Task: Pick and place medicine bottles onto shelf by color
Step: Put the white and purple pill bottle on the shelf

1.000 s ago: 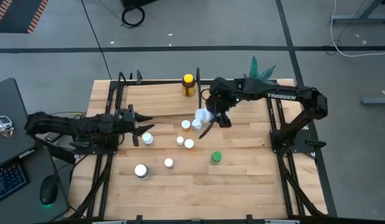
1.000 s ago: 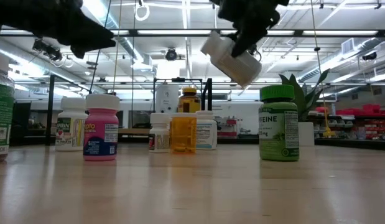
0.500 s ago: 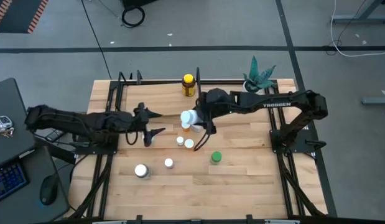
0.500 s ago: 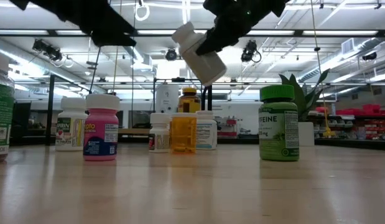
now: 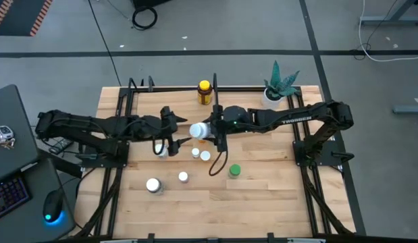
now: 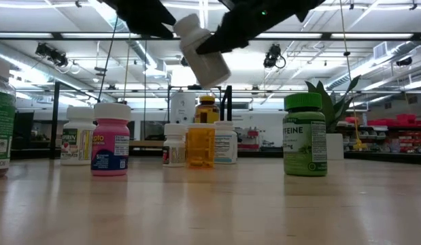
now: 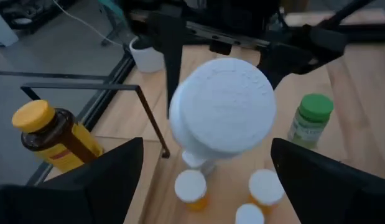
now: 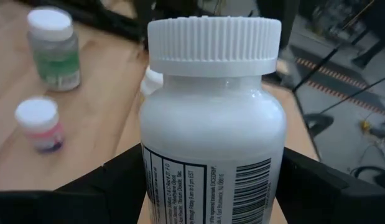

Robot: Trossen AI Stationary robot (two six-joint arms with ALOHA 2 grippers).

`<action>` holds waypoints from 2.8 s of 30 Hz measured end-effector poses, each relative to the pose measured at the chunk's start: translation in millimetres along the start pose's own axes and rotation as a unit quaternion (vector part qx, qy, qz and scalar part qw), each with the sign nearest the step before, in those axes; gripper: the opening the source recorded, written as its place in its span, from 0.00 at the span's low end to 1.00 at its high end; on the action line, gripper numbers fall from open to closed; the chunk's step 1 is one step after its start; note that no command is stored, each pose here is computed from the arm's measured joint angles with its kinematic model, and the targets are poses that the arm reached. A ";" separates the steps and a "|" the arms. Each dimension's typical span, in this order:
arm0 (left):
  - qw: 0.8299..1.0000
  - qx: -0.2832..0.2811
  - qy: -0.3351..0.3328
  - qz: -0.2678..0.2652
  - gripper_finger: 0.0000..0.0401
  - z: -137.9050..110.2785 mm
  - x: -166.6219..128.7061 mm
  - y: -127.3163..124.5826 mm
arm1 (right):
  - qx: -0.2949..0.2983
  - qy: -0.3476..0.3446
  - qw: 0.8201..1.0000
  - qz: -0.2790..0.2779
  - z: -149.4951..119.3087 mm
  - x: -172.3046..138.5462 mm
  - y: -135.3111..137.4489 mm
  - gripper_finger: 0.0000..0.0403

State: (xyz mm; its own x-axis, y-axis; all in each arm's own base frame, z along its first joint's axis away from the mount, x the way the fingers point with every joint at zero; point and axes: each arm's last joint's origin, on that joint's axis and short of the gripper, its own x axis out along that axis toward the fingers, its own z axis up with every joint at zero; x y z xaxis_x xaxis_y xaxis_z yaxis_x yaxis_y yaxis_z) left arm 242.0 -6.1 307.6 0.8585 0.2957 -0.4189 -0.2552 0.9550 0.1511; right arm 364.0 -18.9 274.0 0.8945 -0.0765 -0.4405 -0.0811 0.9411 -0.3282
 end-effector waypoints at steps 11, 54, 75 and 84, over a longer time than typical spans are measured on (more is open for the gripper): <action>0.999 0.030 0.022 -0.021 0.90 12.1 16.7 -6.3 | -0.005 -0.014 1.000 0.003 -2.6 12.6 5.6 0.75; 0.999 -0.028 0.039 0.014 0.62 11.1 3.8 18.8 | -0.016 -0.014 0.998 -0.062 28.2 -55.8 -18.0 0.97; 0.915 -0.266 0.198 0.231 0.63 -14.6 -10.6 166.8 | 0.005 -0.075 0.986 -0.146 -4.1 -147.0 -49.5 0.95; 0.866 -0.343 0.260 0.255 0.64 -26.5 5.0 213.7 | 0.009 -0.079 0.983 -0.163 -17.0 -154.1 -51.3 0.94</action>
State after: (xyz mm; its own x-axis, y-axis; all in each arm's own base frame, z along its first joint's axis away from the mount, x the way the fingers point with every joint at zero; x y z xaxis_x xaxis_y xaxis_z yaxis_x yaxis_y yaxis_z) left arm 180.0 200.0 314.1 0.2859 0.4824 -0.8280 -0.8991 0.4339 -0.0576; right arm 222.8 -61.1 344.5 0.9291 -0.3245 -0.1776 0.2282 0.8807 -0.4151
